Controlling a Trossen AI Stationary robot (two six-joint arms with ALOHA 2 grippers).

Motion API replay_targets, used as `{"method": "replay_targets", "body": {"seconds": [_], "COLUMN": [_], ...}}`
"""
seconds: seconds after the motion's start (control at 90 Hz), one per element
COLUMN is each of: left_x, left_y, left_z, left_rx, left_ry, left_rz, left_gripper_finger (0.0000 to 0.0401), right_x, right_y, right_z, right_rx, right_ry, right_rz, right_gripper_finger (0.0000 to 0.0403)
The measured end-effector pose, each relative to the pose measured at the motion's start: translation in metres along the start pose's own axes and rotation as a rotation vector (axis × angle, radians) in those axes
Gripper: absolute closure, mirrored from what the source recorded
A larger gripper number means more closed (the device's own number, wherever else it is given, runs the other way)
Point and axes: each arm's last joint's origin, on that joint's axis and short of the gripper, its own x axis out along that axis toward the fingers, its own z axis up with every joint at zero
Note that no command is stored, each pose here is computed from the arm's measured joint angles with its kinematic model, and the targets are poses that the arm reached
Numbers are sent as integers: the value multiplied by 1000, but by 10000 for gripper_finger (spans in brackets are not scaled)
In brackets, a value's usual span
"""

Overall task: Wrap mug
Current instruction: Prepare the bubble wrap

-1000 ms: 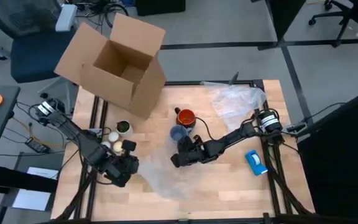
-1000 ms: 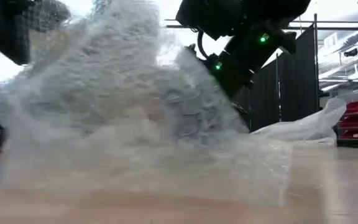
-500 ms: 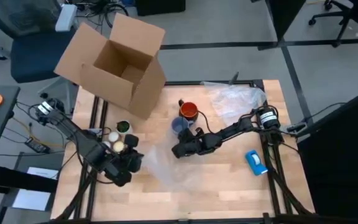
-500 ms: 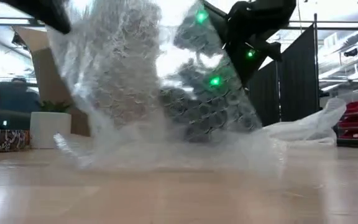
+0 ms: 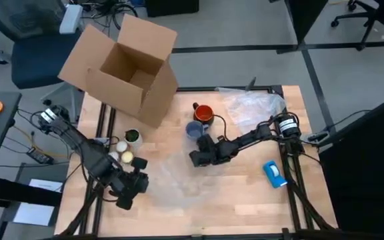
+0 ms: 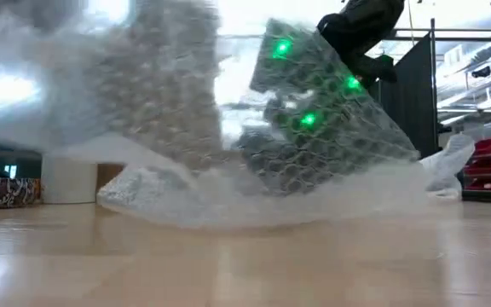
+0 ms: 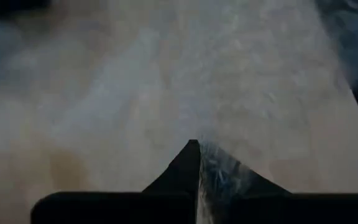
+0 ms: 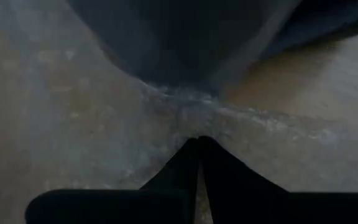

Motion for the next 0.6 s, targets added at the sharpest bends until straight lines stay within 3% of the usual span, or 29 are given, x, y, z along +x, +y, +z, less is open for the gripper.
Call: {"method": "replay_targets", "body": {"seconds": [0.189, 0.356, 0.6], "left_x": [19, 26, 24], "left_y": [-3, -2, 11], "left_z": [-14, -23, -39], "left_rx": [-31, -41, -68], "left_ry": [28, 79, 252], "left_rz": [-82, -87, 44], "left_gripper_finger": [401, 401, 401], "right_x": [-12, -33, -58], "right_y": [-12, -23, -6], "right_z": [2, 6, 1], "right_rx": [0, -16, -136], "right_ry": [62, 76, -19], "right_rz": [-60, -108, 43], "right_gripper_finger": [403, 403, 403]}}
